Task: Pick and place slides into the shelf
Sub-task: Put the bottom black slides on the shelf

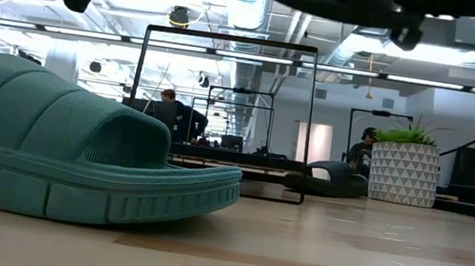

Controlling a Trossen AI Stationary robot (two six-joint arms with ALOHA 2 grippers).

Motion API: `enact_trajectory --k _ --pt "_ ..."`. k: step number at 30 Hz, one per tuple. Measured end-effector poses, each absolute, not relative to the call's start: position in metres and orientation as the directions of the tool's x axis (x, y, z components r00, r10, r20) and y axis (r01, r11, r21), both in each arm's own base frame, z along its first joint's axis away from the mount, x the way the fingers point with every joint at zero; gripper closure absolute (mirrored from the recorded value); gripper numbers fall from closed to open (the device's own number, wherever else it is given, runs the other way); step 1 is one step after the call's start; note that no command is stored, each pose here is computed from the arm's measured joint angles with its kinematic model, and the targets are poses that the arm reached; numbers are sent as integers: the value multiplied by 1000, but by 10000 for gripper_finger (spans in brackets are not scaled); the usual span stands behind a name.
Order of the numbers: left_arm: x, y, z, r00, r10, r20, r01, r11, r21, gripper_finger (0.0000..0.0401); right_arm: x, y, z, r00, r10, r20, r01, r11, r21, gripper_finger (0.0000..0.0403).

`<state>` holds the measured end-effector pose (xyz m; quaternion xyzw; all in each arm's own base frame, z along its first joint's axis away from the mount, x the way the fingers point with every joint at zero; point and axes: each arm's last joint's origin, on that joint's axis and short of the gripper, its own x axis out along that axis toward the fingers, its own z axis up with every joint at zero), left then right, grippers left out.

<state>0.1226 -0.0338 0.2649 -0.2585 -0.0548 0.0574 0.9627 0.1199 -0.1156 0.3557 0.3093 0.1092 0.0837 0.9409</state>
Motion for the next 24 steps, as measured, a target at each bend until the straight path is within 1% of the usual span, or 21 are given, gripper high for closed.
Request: enact_trajectory --k 3,6,15,19,24 --pt "123 -34 265 987 139 76 -83 864 -497 395 133 -127 359 971 204 -123 -76 757 649 403" --pt "123 -34 264 988 138 68 -87 865 -494 395 151 -139 353 974 187 -126 -43 702 711 403" --pt "123 -34 263 989 138 55 -94 868 -488 395 205 -174 311 957 232 -172 16 550 835 403" --pt "123 -34 263 989 138 53 -95 868 -487 395 221 -190 297 962 224 -153 18 511 860 403" --pt "123 -34 261 990 137 37 -102 869 -483 395 229 -209 287 975 190 -117 12 481 877 403"
